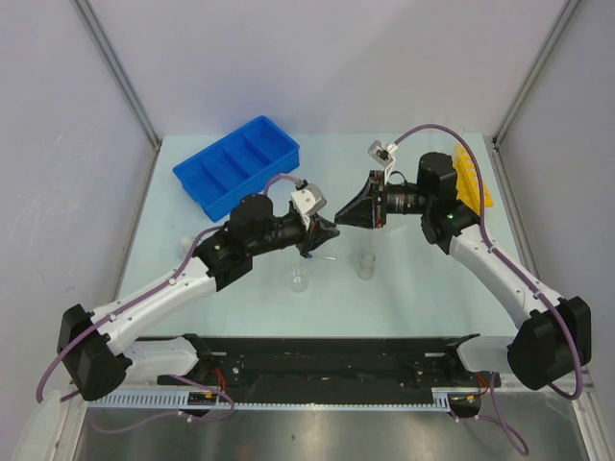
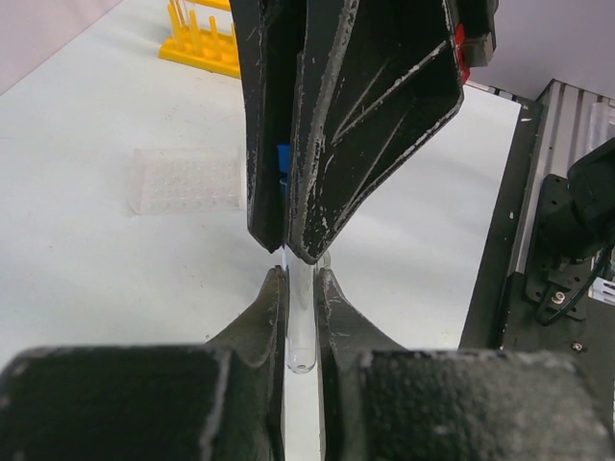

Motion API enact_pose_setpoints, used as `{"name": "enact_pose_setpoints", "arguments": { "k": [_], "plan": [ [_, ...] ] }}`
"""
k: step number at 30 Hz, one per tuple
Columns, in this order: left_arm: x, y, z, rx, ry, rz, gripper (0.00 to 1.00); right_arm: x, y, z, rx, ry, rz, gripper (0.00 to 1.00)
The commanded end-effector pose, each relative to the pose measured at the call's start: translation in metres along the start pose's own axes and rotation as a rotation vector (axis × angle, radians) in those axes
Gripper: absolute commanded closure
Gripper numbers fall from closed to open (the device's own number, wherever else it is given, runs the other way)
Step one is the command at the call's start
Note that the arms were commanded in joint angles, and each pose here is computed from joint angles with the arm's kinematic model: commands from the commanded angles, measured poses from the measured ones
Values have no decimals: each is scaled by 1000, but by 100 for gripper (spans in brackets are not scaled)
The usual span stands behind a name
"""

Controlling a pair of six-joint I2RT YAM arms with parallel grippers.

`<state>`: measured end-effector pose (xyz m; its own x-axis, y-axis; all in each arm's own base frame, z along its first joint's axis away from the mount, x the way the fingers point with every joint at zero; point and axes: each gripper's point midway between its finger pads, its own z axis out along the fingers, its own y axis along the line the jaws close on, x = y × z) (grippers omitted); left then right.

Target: Organize the chemistry lab equipment

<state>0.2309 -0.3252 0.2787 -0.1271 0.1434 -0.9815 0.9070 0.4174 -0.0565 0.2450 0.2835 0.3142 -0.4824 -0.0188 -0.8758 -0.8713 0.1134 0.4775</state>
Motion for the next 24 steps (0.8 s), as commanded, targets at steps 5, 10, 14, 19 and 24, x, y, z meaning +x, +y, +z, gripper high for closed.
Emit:
{"name": "enact_pose_setpoints", "arguments": {
  "k": [5,10,14,19,24],
  "plan": [
    [-19,10,-15,-70,-71,19,27,-8,-14,-8,60,-23,-46,89],
    [-29,32,-53,-211,-131,-1,0,-17,-48,-26,217,-9,-112,89],
    [-1,66,-87,-364,-74,-21,0,-18,-91,-40,382,54,-182,88],
    [47,97,-120,-508,63,-5,0,-16,-160,-51,555,93,-205,88],
    [63,99,-123,-530,64,-8,0,-15,-217,-57,647,138,-209,87]
  ]
}}
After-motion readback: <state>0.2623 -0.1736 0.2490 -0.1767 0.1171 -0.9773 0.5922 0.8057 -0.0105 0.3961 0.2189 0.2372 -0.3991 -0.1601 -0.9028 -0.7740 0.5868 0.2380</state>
